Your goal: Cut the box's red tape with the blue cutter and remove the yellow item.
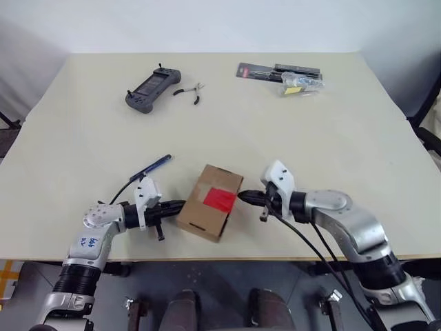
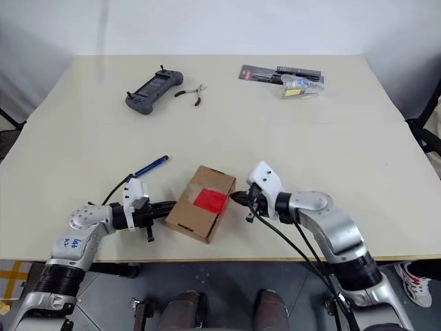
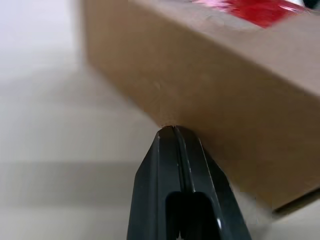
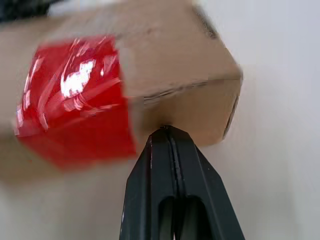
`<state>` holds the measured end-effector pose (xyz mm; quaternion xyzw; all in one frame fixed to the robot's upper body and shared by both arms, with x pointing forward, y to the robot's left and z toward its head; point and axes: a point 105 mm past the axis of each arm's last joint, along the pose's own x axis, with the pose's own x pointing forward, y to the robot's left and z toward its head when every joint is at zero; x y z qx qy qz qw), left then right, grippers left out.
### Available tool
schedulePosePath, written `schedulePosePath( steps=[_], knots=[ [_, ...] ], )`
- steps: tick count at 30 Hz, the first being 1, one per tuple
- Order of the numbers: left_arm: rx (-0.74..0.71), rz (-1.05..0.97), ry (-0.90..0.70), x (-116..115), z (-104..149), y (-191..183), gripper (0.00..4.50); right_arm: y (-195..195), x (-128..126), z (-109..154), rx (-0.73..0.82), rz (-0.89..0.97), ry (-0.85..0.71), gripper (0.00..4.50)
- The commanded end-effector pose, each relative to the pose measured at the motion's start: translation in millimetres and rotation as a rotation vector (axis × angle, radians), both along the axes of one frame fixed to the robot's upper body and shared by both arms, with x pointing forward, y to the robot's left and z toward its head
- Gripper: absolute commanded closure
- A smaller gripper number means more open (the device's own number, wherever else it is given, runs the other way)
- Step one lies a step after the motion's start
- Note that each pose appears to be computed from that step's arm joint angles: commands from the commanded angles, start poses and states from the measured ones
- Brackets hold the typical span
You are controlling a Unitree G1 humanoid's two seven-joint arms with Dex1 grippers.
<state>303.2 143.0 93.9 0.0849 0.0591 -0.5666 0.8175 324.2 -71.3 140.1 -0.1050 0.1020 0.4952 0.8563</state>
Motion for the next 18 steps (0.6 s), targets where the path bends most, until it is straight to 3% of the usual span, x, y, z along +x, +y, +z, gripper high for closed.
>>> schedulePosePath(
  steps=[1, 10, 18],
  knots=[
    [0.008, -0.119, 0.028, -6.8, -6.9, -18.8, 4.5, 5.9, 8.3, 11.6, 0.01, 0.01, -0.041, 4.48],
    [-0.036, -0.215, 0.005, -0.7, -5.3, -63.3, 4.5, -15.5, 44.1, 14.9, -0.093, -0.084, -0.112, 4.48],
    [0.066, 0.01, 0.004, 9.7, -18.8, -2.9, 4.5, -72.5, 56.3, 44.0, -0.037, -0.322, -0.183, 4.48]
  ],
)
